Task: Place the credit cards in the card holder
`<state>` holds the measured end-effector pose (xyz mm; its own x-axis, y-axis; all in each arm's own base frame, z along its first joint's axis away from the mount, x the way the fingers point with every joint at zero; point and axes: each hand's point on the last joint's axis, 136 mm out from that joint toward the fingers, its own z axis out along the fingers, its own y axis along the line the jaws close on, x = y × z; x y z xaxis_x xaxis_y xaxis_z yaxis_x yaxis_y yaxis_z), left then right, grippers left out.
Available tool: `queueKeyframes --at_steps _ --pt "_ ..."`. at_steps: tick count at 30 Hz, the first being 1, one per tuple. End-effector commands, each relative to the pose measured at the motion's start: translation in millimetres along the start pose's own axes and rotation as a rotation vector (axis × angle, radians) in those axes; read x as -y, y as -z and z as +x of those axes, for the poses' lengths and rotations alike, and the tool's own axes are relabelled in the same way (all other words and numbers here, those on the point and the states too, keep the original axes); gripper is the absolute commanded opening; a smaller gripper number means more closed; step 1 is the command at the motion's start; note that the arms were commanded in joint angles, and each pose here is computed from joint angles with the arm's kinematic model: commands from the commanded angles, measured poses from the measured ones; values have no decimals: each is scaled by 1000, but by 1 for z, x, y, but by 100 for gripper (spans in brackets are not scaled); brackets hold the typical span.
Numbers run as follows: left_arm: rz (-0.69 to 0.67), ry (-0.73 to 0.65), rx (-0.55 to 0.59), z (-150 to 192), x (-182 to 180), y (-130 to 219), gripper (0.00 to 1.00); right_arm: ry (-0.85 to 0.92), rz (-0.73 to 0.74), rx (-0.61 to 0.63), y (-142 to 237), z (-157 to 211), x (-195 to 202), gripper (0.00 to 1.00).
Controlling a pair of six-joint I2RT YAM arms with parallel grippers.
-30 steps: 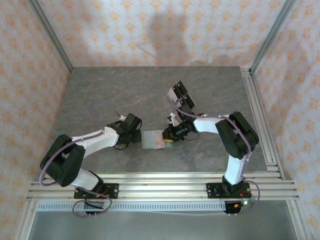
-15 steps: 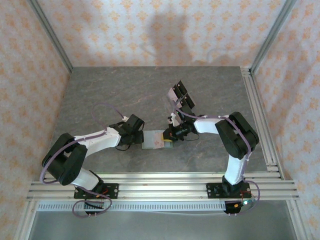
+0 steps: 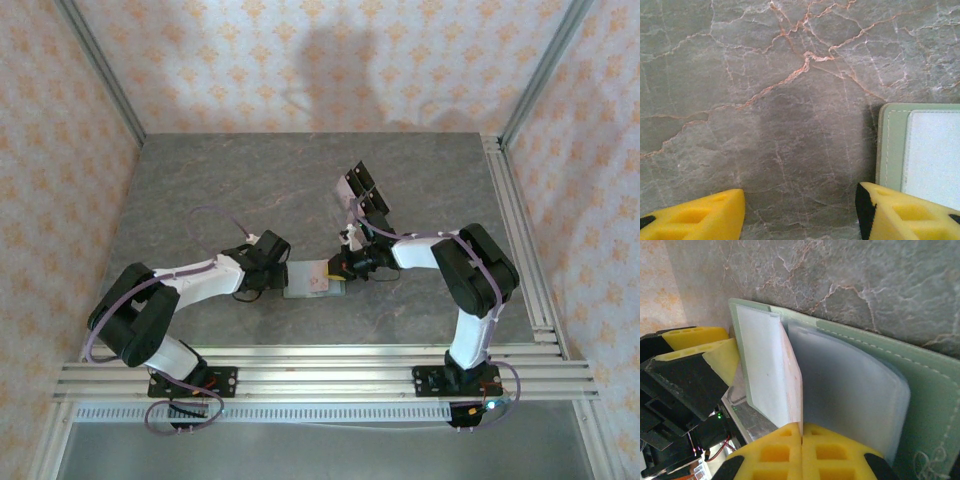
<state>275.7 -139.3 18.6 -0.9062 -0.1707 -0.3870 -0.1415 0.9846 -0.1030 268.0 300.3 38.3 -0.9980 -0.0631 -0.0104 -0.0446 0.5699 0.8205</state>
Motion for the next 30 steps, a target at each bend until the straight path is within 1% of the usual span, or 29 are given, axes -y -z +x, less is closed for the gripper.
queueKeyframes --at_steps 1,13,20,26,30 --pt "-18 -5 -18 8 -3 -7 61 -6 10 -1 0 1 5 0" --pt "-26 -7 -25 11 -4 -11 61 17 29 -47 -8 11 4 0" --pt "-27 -9 -28 12 -3 -12 61 9 43 -34 -8 9 7 0" --pt "-40 -12 -36 15 -6 -15 60 -3 5 4 -12 0 3 0" --pt "-82 -29 -31 14 -12 -13 60 -2 -40 11 -14 -2 -1 0"
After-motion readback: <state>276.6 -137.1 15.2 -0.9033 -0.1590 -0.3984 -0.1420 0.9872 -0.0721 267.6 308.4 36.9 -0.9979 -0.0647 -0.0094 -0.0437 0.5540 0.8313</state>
